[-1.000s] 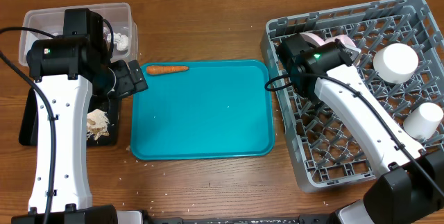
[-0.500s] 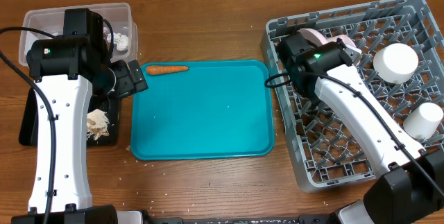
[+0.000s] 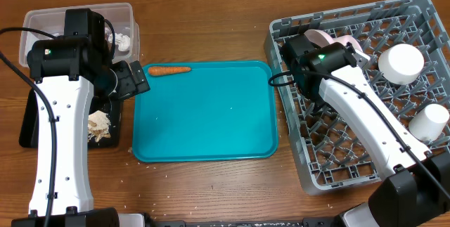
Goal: Sort waste into correct bins and load items into the dishwasher
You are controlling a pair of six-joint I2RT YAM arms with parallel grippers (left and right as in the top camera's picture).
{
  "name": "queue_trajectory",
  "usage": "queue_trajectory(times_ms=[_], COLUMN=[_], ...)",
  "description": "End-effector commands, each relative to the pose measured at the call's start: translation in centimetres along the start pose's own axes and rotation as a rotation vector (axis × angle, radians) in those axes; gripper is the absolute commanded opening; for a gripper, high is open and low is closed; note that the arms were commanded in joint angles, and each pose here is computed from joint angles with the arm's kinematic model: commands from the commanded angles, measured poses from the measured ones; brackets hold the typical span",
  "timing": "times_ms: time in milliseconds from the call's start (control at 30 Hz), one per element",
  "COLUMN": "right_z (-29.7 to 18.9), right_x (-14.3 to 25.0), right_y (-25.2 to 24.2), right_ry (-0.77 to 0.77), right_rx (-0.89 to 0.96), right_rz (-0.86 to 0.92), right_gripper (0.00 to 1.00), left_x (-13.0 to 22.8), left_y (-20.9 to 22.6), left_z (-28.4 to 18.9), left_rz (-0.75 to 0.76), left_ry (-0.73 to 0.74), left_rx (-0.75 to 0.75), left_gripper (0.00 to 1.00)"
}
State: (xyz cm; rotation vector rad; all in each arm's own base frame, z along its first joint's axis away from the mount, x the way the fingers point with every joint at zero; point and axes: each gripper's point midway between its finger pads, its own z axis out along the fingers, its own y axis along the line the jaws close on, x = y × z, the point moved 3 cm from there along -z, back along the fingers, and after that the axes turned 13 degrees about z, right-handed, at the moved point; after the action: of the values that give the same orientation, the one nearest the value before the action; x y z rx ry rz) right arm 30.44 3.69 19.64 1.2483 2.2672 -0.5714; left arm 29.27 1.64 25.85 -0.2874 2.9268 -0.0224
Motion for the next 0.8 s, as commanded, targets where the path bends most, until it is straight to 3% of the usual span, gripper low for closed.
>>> queue_trajectory(times_ms=[0, 367, 767], right_z=[-0.5, 0.0, 1.0], right_x=[-0.4, -0.2, 0.4], right_y=[-0.4, 0.6, 1.8], right_ry=[-0.001, -0.002, -0.002], right_rx=[-0.020, -0.033, -0.026], right_rz=[0.067, 0.108, 0.100], right_gripper=[0.04, 0.04, 0.10], left_x=[0.0, 0.0, 0.0], left_y=[0.0, 0.0, 0.0], left_z=[-0.2, -0.2, -0.2], left_rz=[0.016, 0.017, 0.017], left_ry=[-0.003, -0.002, -0.003], left_rx=[0.004, 0.004, 0.004], left_gripper=[1.00, 1.00, 1.00])
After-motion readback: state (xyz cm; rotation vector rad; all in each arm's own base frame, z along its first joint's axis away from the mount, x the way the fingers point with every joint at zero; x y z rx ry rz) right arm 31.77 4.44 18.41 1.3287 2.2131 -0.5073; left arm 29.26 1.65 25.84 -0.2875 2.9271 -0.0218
